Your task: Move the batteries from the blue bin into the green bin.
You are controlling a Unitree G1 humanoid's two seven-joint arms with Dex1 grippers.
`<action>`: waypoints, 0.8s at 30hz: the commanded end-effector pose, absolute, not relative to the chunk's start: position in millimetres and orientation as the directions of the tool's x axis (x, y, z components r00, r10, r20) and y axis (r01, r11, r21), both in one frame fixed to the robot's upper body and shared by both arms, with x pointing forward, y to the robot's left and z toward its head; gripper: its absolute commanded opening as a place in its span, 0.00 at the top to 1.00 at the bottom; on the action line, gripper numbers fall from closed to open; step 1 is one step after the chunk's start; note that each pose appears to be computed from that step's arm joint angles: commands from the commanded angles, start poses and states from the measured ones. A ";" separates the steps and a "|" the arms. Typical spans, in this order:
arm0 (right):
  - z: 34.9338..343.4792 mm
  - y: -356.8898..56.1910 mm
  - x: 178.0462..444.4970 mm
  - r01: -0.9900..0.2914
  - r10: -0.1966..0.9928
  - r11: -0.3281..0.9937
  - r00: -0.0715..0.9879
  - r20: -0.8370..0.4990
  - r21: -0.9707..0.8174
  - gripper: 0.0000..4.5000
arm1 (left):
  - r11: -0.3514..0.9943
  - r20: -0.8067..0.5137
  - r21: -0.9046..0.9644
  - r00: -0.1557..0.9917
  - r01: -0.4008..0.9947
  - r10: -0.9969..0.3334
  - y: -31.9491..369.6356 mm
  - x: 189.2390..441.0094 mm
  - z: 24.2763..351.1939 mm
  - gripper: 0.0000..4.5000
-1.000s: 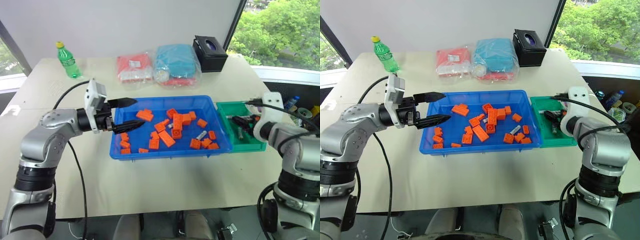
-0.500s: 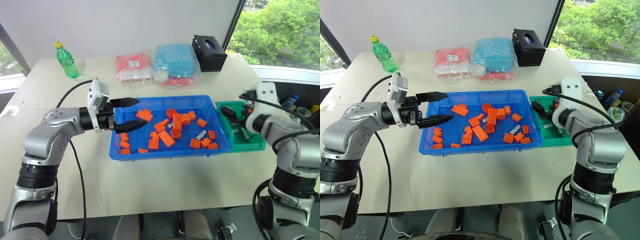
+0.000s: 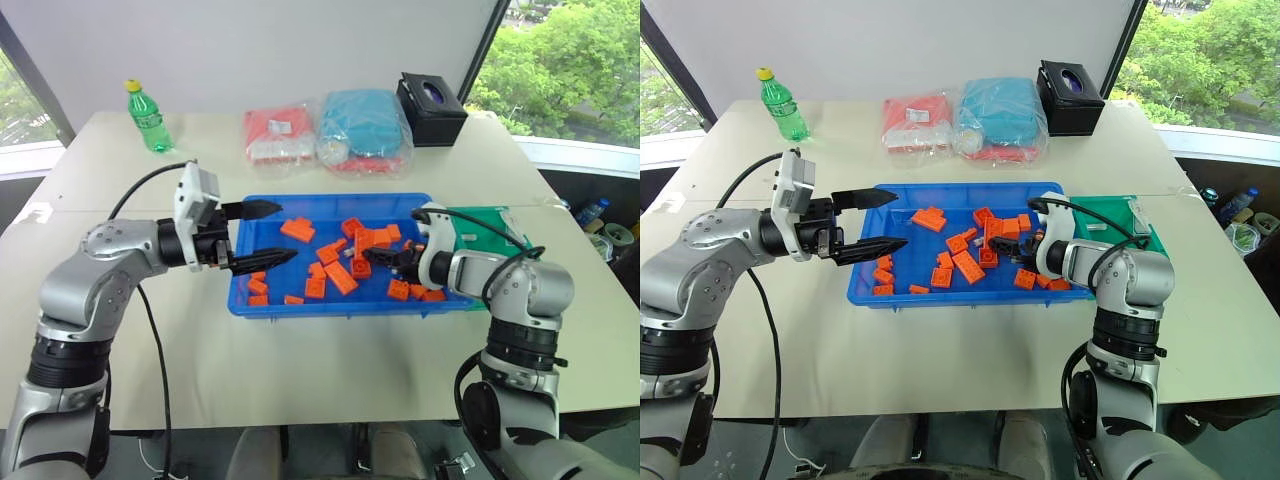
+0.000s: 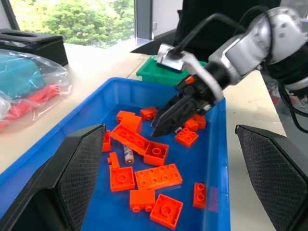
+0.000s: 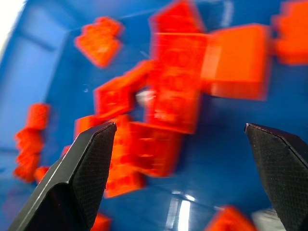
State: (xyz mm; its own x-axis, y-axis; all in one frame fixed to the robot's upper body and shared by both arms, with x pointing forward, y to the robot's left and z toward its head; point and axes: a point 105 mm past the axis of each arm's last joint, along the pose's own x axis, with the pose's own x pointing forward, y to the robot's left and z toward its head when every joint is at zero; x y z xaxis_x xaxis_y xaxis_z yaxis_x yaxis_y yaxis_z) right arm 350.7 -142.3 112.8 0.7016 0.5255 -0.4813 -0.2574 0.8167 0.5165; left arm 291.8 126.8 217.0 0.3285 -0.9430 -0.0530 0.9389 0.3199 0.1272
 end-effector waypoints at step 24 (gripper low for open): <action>107.3 -89.2 376.2 -0.256 0.647 0.652 0.679 -0.347 0.714 0.63 | 0.339 -0.021 0.201 0.351 0.919 -0.936 129.0 289.7 236.4 0.00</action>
State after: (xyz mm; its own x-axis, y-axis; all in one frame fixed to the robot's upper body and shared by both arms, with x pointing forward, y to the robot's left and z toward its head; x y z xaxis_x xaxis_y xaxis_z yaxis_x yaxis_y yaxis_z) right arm 375.9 -93.5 95.1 0.6719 0.6335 -0.3837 -0.2135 0.6618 0.7187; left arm 290.5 128.2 225.6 0.3494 -0.9359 -0.0437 0.9269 0.3385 0.1619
